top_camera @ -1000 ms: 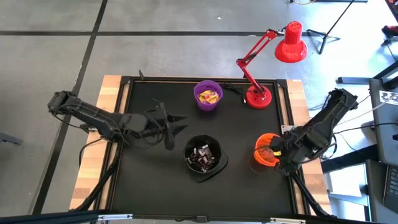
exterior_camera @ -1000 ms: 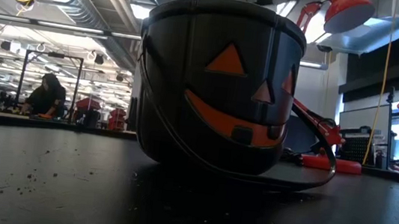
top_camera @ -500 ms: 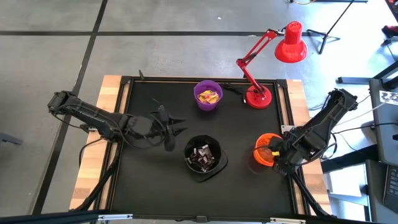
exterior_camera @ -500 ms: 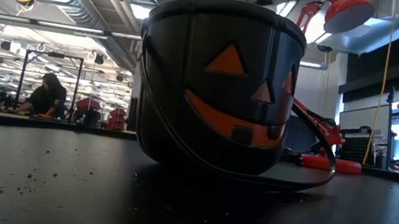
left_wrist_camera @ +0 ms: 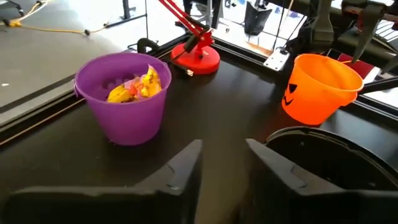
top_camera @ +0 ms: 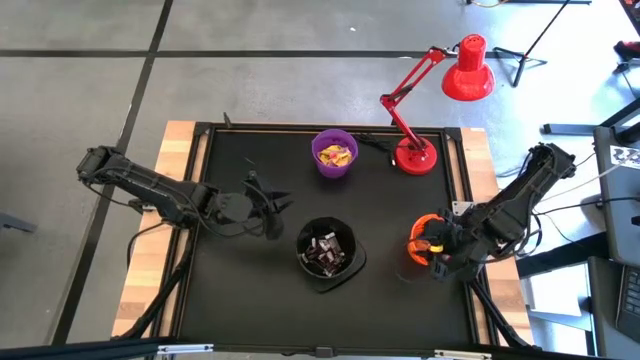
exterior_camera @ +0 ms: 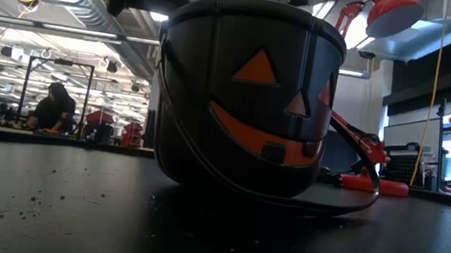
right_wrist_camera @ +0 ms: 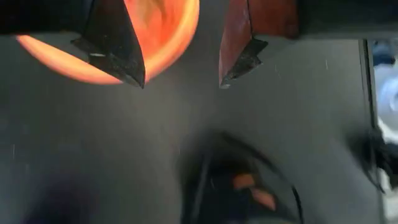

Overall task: Sort candy
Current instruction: Return to Home Position

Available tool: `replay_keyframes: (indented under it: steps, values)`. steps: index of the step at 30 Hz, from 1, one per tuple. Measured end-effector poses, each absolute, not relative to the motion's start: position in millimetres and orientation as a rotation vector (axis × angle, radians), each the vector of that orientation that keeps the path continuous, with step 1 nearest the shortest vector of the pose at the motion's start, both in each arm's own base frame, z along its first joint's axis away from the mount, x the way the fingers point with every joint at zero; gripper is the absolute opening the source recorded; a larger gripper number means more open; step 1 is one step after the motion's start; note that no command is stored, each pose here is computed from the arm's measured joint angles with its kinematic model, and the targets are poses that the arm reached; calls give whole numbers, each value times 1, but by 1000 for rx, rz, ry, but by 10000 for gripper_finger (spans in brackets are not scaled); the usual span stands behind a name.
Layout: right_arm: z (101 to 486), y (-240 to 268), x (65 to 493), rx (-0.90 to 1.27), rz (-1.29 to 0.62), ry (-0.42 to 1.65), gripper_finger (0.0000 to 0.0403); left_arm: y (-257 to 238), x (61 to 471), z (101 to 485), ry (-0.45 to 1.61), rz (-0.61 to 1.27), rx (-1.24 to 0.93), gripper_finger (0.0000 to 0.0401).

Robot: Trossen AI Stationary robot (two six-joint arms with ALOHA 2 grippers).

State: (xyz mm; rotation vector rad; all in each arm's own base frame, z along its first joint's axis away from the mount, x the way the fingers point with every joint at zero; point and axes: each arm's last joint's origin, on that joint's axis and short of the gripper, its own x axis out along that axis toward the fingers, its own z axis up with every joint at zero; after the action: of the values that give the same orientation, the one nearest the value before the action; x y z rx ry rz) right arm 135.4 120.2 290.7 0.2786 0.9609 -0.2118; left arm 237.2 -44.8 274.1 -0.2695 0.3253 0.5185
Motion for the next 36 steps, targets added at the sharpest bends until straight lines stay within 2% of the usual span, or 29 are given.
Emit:
replay_keyframes:
  steps: [6, 8, 15, 22, 31, 36]
  values:
    - [302, 116, 160, 187, -187, 738, 205, -45, 237, 274, 329, 510, -255, 23]
    - [307, 113, 169, 153, -187, 674, 205, -45, 238, 275, 329, 503, -254, 6]
    - [320, 95, 194, 14, -189, 540, 205, -45, 238, 275, 319, 516, -247, 26]
    - [329, 72, 210, -62, -258, 460, 205, -46, 238, 275, 330, 488, -254, 29]
    - [337, 44, 222, -25, -377, 386, 205, -46, 238, 275, 331, 487, -253, 30]
    - [338, 37, 226, 1, -380, 368, 205, -46, 238, 275, 331, 487, -253, 30]
